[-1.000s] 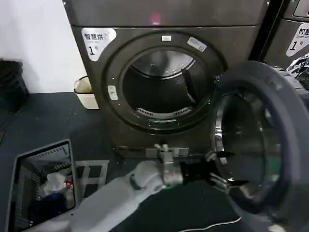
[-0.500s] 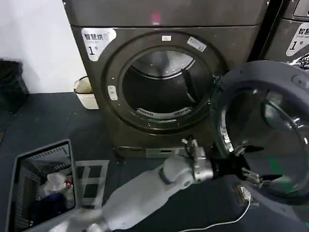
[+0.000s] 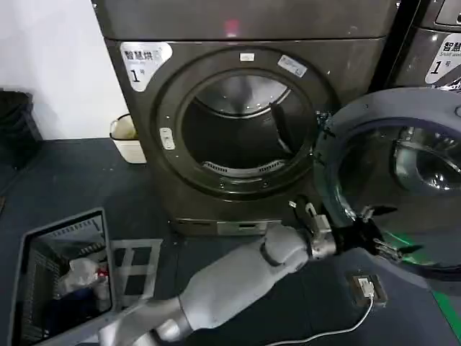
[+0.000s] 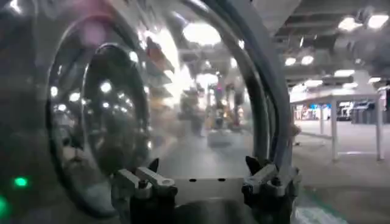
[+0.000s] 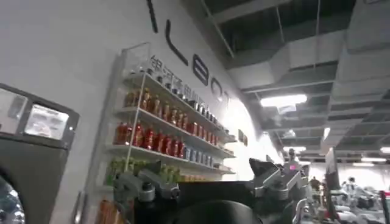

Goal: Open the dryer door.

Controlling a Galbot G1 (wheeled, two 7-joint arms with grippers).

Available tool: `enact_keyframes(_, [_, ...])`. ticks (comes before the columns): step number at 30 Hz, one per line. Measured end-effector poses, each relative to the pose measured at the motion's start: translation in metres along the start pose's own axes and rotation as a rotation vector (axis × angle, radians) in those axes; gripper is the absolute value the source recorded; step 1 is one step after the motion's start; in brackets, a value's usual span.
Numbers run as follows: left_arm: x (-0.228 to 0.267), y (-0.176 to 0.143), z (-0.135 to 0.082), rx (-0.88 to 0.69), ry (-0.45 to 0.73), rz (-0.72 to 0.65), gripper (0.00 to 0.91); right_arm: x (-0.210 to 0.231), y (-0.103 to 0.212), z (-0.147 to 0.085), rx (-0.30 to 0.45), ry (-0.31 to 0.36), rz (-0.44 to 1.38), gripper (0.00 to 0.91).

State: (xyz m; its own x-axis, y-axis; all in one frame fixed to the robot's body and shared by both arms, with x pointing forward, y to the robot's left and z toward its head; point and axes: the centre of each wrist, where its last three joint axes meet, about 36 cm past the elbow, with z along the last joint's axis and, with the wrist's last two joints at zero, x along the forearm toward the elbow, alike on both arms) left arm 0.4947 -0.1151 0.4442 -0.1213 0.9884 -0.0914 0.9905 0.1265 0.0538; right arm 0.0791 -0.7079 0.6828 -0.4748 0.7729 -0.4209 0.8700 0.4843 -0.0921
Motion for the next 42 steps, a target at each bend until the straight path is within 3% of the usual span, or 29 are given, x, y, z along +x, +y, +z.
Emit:
enact_keyframes(11, [0.012,0.032,0.025,-0.053,0.079,-0.113,0.907,-0.005,0.006,0.000,-0.004,-0.006,-0.017,0.907])
enact_keyframes(23, [0.015,0.038,0.023,-0.067,0.048,-0.150,0.907,-0.003,0.005,0.001,0.002,-0.003,-0.026,0.907])
enact_keyframes(29, [0.011,0.028,0.014,-0.137,-0.071,-0.156,0.907,-0.002,0.001,-0.001,0.006,-0.012,-0.024,0.907])
enact_keyframes(42, [0.006,-0.005,-0.018,-0.231,-0.529,-0.121,0.907,-0.004,0.007,-0.003,-0.005,-0.028,-0.032,0.907])
